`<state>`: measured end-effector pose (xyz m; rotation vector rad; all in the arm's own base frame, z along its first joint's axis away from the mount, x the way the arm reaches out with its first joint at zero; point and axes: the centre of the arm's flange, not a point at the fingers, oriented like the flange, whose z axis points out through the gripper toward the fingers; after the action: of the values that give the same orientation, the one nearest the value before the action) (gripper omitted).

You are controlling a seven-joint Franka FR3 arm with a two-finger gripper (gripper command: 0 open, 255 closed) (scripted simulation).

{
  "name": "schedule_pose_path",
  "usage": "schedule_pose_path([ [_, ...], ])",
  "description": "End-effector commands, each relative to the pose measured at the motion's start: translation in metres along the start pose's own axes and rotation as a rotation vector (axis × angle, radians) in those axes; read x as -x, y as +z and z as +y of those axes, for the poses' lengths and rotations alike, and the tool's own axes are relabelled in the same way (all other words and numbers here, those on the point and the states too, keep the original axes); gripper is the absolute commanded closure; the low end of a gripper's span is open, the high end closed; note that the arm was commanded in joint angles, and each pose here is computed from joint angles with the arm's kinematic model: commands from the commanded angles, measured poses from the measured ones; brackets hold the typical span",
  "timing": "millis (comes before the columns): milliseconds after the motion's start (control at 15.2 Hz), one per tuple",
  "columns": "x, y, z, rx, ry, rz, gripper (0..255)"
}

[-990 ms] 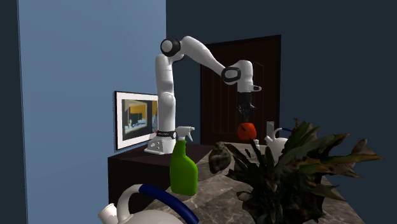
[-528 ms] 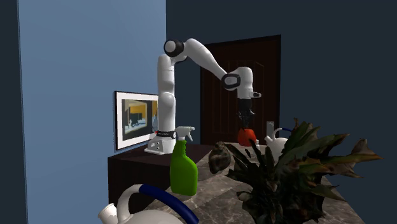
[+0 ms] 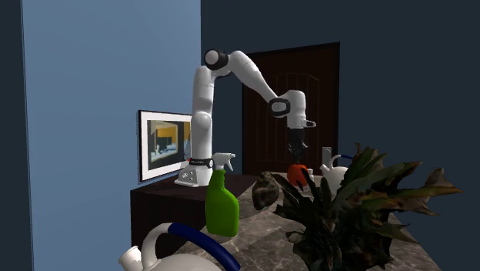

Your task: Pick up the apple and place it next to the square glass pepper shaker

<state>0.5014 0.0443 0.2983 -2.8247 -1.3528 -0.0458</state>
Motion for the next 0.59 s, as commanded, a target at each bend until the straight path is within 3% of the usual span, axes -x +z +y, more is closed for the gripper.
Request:
schedule_pose_path([
  [0,0.0,0.01,-0.001,0.0,0.0,0.001,255],
  [198,0.001,0.027,-0.001,0.0,0.0,0.001,255],
  [528,0.001,0.027,-0.001,0.0,0.0,0.001,255],
])
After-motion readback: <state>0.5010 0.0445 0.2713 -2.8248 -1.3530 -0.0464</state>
